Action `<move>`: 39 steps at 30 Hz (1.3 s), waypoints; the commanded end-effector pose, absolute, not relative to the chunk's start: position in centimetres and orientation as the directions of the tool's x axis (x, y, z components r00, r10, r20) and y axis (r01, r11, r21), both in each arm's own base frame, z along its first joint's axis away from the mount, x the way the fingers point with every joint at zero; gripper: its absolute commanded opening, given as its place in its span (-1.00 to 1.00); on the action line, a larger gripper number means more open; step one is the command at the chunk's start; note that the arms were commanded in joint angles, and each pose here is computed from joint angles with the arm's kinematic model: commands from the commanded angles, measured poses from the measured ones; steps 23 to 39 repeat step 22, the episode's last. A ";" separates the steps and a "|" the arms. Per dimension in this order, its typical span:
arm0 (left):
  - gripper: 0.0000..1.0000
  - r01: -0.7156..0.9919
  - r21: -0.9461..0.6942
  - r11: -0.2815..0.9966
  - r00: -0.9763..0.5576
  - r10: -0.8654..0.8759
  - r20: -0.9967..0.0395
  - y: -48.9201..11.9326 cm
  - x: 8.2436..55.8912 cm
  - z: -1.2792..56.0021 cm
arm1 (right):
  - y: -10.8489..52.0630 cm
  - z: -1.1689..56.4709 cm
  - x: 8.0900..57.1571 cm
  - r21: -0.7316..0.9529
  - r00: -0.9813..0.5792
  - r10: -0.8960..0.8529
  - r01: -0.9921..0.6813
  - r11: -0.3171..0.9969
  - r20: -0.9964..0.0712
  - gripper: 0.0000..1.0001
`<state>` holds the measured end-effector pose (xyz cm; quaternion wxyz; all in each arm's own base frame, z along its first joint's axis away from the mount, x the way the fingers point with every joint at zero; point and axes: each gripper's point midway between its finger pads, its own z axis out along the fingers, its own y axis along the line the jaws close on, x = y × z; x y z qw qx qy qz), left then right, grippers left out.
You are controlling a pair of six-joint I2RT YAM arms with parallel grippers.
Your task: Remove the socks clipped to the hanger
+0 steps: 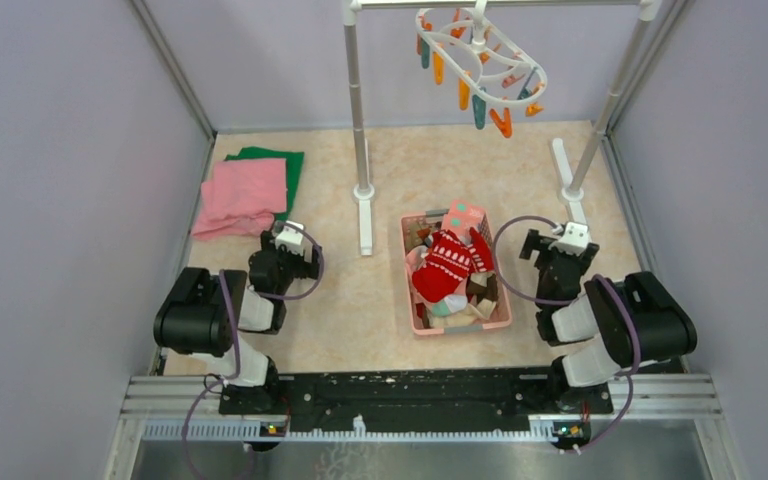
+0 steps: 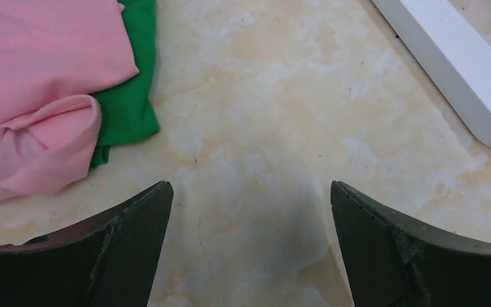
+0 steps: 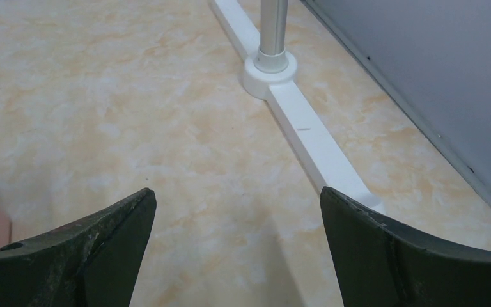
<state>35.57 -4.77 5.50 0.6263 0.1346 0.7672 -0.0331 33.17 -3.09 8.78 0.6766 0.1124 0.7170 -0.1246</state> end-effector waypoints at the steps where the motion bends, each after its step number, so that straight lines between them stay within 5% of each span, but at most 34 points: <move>1: 0.98 0.205 0.100 0.974 -0.101 0.122 -0.987 -4.1 38.4 8.8 | -2.9 10.4 35.5 -0.001 -0.036 0.010 0.307 0.952 -0.999 0.97; 39: 0.98 0.203 0.082 0.976 -0.104 0.105 -0.989 -3.6 38.4 8.8 | -3.8 10.7 35.5 0.051 -0.014 0.058 0.300 0.953 -0.998 0.97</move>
